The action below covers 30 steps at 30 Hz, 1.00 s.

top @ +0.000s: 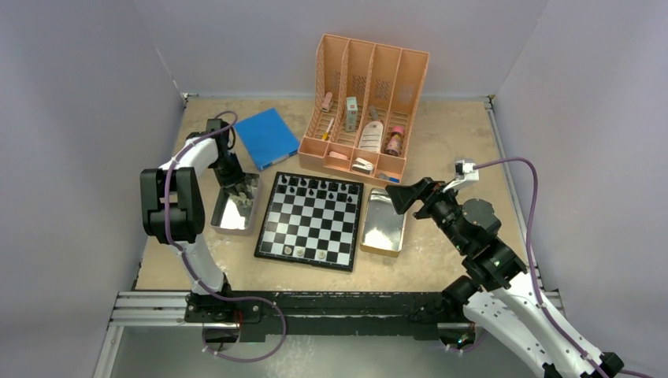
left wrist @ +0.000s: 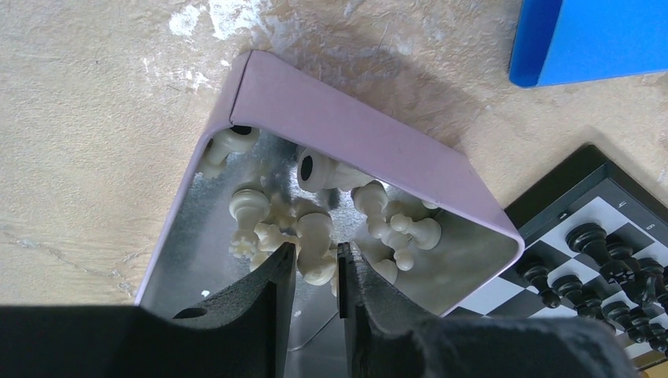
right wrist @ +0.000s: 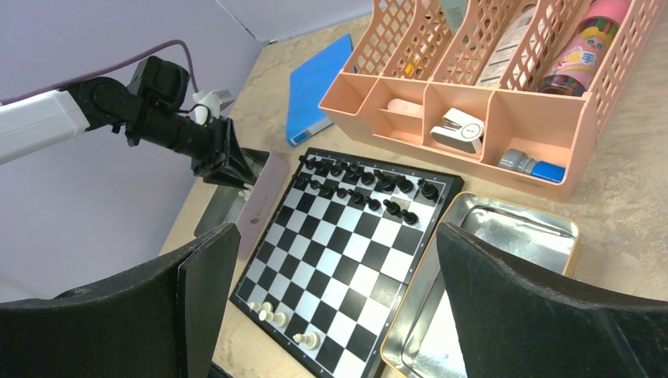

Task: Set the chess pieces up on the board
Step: Pick up the chess piece from the storage box.

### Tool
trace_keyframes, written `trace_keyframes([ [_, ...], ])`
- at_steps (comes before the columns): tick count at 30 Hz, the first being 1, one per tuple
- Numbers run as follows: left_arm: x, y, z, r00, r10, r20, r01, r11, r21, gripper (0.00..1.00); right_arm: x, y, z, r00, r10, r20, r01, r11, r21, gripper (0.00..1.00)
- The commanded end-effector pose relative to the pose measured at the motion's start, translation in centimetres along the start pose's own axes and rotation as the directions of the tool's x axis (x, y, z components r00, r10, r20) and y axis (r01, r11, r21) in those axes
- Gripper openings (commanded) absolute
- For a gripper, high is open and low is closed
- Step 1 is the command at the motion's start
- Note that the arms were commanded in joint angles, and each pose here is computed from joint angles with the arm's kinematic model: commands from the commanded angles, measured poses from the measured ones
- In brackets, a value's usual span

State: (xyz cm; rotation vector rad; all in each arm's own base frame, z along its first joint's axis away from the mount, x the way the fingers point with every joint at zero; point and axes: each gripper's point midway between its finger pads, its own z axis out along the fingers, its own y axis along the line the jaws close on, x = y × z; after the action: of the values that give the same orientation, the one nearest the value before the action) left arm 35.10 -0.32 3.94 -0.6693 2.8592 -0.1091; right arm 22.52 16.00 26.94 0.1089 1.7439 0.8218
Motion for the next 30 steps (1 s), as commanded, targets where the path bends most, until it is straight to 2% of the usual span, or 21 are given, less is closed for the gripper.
trace_keyframes([
  [1,0.4,0.3,0.2,1.0,-0.003,-0.021,0.003,1.0,-0.005,0.26,-1.4,0.6,-0.1,0.999,-0.015,0.048,0.016,1.0,-0.016,0.97],
  [11,0.8,0.1,0.0,1.0,0.004,-0.023,-0.004,1.0,0.012,0.24,-1.6,0.6,-0.2,0.998,-0.017,0.055,0.018,1.0,-0.015,0.97],
  [24,0.3,-0.3,-1.6,1.0,0.017,0.009,-0.017,0.999,0.03,0.07,-1.5,0.5,-0.2,0.998,-0.019,0.055,0.019,1.0,-0.011,0.97],
  [30,0.0,-0.7,-3.2,0.999,0.027,0.041,-0.029,0.998,0.05,0.03,-1.6,0.6,0.0,0.998,-0.016,0.056,0.017,1.0,-0.011,0.97],
])
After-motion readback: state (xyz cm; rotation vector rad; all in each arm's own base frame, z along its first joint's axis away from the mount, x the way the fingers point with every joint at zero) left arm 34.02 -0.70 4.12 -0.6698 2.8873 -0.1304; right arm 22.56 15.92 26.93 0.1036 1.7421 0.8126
